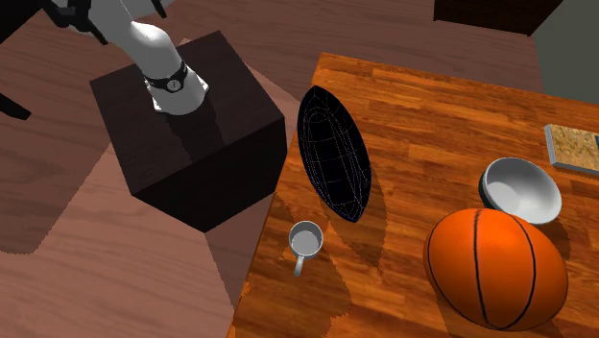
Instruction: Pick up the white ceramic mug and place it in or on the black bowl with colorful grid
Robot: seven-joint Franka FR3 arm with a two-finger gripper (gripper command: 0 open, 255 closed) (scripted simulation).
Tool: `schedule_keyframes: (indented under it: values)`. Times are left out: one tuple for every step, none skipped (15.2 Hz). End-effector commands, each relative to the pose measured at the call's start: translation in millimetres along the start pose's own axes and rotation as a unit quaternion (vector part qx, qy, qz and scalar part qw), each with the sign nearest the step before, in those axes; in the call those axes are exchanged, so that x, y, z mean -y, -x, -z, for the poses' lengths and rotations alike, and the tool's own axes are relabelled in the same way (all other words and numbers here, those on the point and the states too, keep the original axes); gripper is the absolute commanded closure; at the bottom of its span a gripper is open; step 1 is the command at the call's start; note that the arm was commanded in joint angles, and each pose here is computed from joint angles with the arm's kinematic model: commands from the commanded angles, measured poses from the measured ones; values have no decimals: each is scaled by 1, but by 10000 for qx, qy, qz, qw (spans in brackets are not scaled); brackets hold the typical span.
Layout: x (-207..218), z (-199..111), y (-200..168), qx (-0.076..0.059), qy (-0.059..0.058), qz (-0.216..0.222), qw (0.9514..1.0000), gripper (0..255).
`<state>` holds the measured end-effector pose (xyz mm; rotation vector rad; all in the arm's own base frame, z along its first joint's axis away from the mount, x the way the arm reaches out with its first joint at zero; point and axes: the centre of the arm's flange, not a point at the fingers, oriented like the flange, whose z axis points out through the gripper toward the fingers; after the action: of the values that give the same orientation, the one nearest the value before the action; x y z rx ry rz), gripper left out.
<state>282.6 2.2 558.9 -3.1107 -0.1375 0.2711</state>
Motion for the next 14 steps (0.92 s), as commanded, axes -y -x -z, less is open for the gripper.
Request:
schedule_keyframes:
  values:
    - [0, 0, 0, 0, 0, 0, 10000, 0]
    - [3, -8, -9, -29, 6, -5, 10000, 0]
    - [5, -15, -19, -59, 12, -11, 10000, 0]
    - [8, -23, -29, -88, 18, -16, 10000, 0]
    - [11, -31, -38, -117, 24, -21, 9999, 0]
    - [14, -38, -48, -147, 30, -27, 9999, 0]
    - [16, -46, -58, -176, 37, -32, 9998, 0]
    - [19, -53, -67, -205, 43, -38, 9998, 0]
    - [21, -60, -77, -235, 49, -43, 9997, 0]
    - [24, -68, -87, -264, 55, -48, 9996, 0]
    - [27, -75, -97, -293, 61, -54, 9995, 0]
    - [29, -82, -107, -323, 67, -59, 9994, 0]
    - [32, -89, -117, -352, 73, -64, 9993, 0]
    - [34, -97, -127, -381, 79, -70, 9992, 0]
